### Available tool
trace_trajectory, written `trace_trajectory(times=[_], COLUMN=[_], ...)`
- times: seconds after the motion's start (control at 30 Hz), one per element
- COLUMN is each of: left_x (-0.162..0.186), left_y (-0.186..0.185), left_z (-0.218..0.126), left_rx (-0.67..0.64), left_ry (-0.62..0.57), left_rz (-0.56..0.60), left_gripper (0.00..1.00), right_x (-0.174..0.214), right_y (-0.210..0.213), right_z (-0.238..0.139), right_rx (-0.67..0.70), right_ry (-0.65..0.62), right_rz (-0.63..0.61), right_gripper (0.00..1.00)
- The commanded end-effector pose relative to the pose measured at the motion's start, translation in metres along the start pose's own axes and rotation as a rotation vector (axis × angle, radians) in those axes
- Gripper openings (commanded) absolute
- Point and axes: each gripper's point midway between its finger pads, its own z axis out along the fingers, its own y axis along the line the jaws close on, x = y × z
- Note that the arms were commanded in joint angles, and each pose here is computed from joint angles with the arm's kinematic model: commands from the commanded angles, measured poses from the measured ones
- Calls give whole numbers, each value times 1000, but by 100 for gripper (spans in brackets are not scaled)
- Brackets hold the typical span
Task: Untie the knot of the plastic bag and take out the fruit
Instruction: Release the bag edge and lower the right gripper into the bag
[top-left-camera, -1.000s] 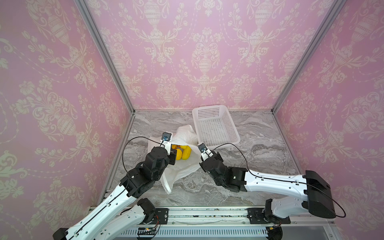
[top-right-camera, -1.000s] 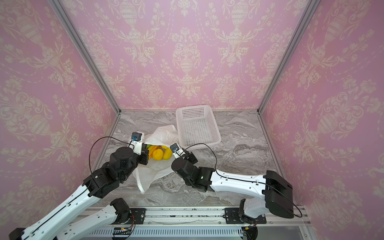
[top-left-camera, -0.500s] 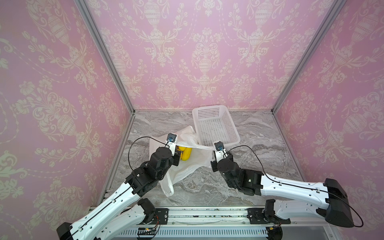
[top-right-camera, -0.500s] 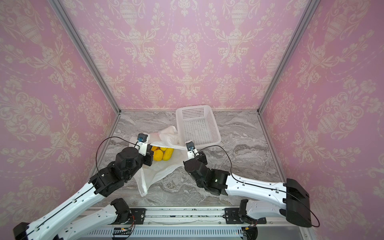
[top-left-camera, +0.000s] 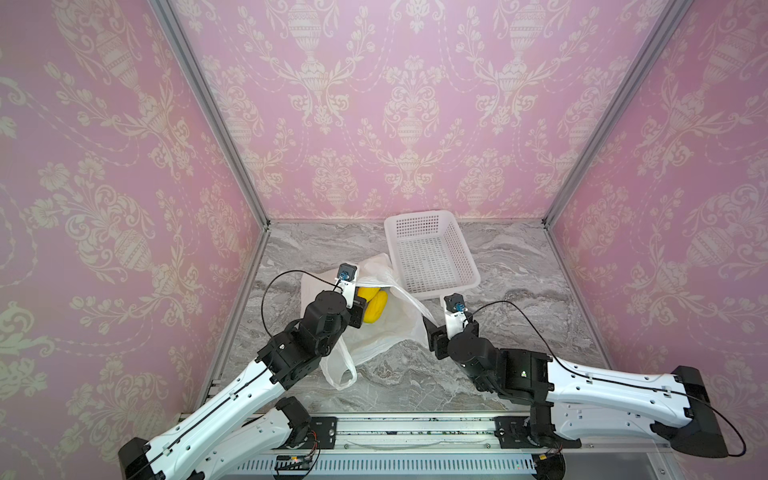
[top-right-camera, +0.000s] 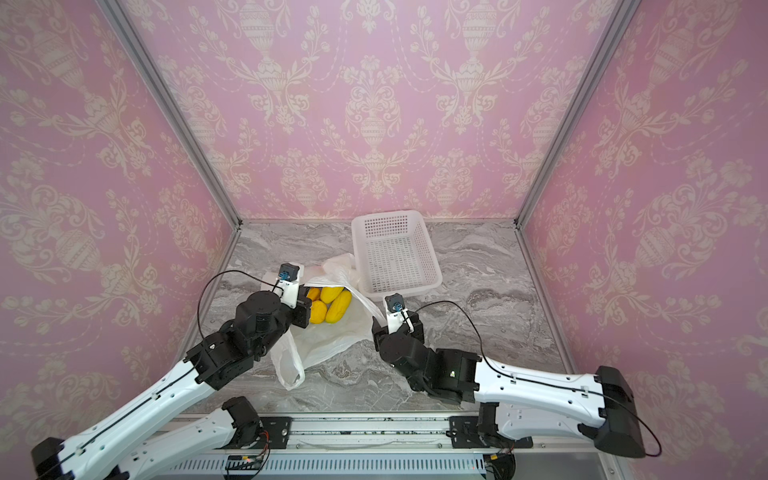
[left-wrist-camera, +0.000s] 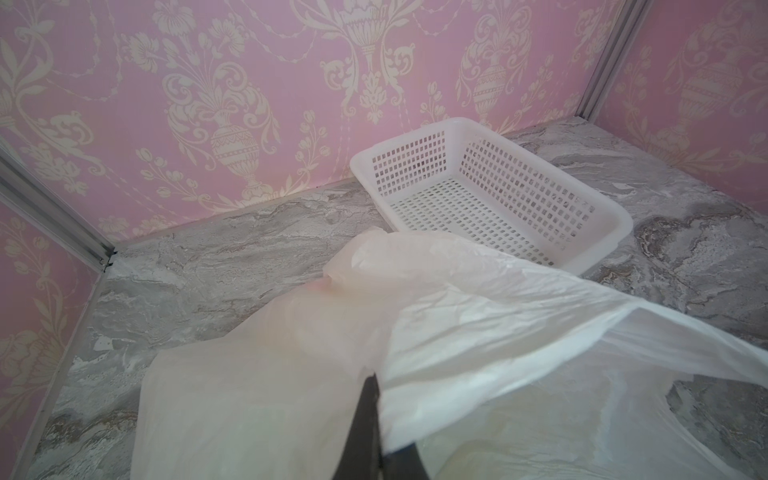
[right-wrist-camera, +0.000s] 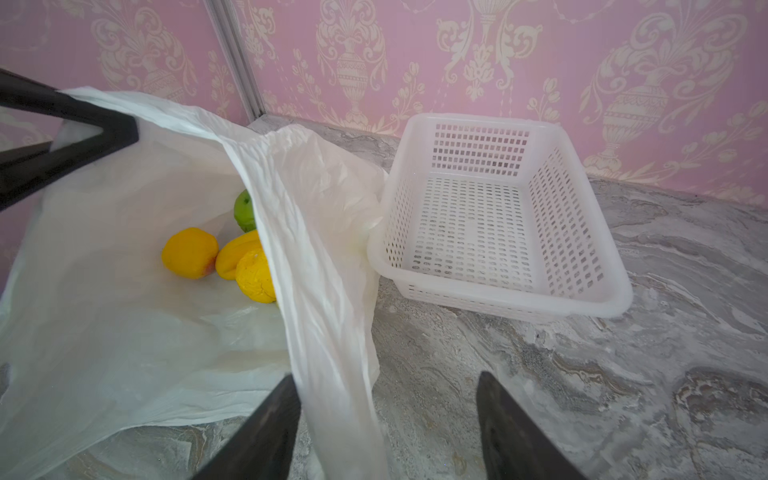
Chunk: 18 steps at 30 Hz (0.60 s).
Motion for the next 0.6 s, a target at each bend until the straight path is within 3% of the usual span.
trace_trajectory(times=[0.0,0.13,0.3,0.43,0.57], left_x=[-4,-4,-6,-7,-4], left_y=[8,12,16,18,22], left_z=[2,3,1,1,0], left_rx=[-44,-70,-86,-95,-111], left_ry=[-11,-7,-11,-13,-3], left_rz=[24,29,25,11,-2], left_gripper=[0,0,0,0,0], right_x=[-22,-43,-50,-30,8], right_y=[-4,24,88,150,188], right_z=[-13,-28,-40,-11,26], right_rx=[0,-140,-254,-319,-299], right_ry=[-26,1,3,-6,10], right_rz=[-4,-19,-145,-136,-93], right_gripper=[71,67,59,51,37])
